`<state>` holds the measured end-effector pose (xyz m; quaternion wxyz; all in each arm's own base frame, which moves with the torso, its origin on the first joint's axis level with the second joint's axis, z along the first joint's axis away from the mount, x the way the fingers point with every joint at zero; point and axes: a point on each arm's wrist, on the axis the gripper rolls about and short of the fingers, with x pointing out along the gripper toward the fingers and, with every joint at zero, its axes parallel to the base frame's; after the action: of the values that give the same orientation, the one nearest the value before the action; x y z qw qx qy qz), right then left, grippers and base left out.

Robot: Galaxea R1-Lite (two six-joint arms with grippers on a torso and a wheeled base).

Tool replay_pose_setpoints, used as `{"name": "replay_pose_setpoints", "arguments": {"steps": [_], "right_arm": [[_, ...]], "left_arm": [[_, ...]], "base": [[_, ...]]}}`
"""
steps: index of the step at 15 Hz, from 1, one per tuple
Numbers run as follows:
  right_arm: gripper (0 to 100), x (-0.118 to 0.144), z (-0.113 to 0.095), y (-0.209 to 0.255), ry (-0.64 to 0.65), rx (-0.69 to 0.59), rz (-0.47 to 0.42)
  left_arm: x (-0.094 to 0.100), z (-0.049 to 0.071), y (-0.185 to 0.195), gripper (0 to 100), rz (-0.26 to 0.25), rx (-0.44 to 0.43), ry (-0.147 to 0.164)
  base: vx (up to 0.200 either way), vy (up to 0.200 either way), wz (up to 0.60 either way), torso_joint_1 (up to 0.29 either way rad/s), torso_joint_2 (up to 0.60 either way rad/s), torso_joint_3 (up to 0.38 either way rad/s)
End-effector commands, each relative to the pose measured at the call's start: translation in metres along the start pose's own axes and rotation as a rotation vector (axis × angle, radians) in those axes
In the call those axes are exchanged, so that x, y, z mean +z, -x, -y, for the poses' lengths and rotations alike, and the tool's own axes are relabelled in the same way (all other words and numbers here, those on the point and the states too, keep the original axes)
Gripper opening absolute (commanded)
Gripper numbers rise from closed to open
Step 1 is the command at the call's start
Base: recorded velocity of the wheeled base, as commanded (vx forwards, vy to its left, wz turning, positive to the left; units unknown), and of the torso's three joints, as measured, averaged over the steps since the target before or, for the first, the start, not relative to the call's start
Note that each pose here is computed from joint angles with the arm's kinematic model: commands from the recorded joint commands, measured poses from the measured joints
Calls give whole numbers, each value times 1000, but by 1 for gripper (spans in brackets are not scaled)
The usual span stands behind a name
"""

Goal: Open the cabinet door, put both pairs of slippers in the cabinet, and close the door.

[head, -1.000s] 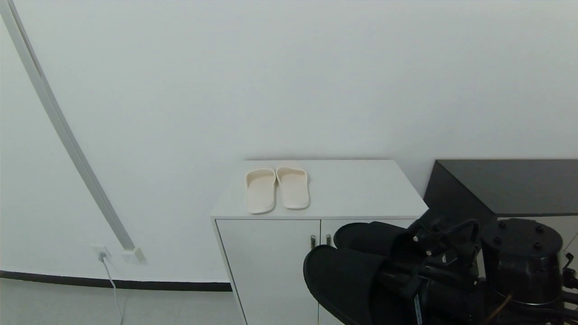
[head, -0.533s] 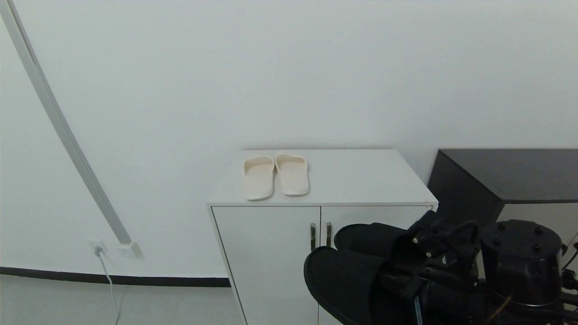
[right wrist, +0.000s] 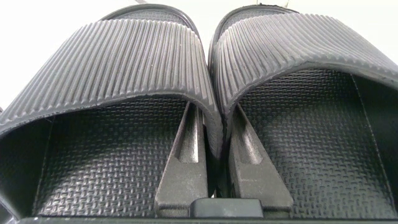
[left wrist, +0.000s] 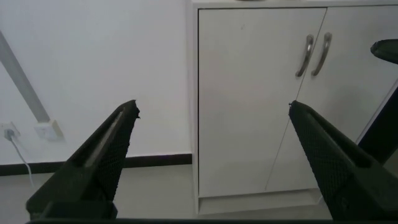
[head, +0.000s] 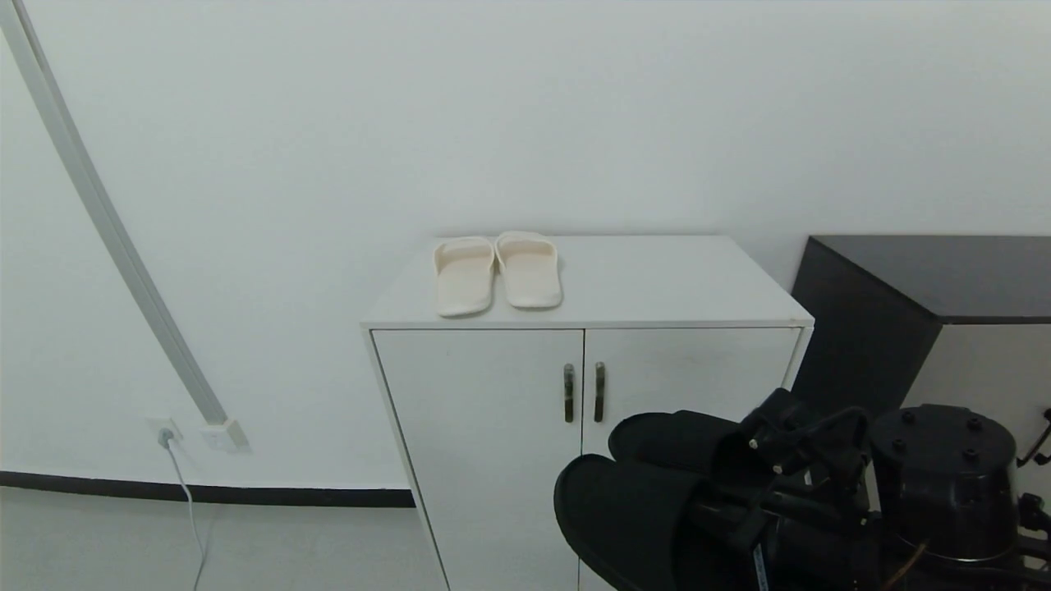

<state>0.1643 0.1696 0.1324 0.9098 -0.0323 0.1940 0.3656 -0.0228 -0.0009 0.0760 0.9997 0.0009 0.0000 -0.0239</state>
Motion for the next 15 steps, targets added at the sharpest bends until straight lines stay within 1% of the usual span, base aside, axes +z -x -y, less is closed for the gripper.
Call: {"name": "replay_pose_setpoints", "arguments": {"steps": [1, 8, 15], "right_arm": [[0, -1, 0, -1, 1, 1, -5], [0, -3, -2, -1, 6, 5, -12], [0, -5, -4, 0, 11, 13, -20]], "left_arm": [[0, 0, 0, 100, 0, 0, 0], [0, 0, 0, 100, 0, -6, -4], [0, 0, 0, 100, 0, -6, -4]], "base": [[0, 0, 0, -207, 515, 305], [0, 0, 0, -179, 502, 321], [0, 0, 0, -122, 463, 340]]}}
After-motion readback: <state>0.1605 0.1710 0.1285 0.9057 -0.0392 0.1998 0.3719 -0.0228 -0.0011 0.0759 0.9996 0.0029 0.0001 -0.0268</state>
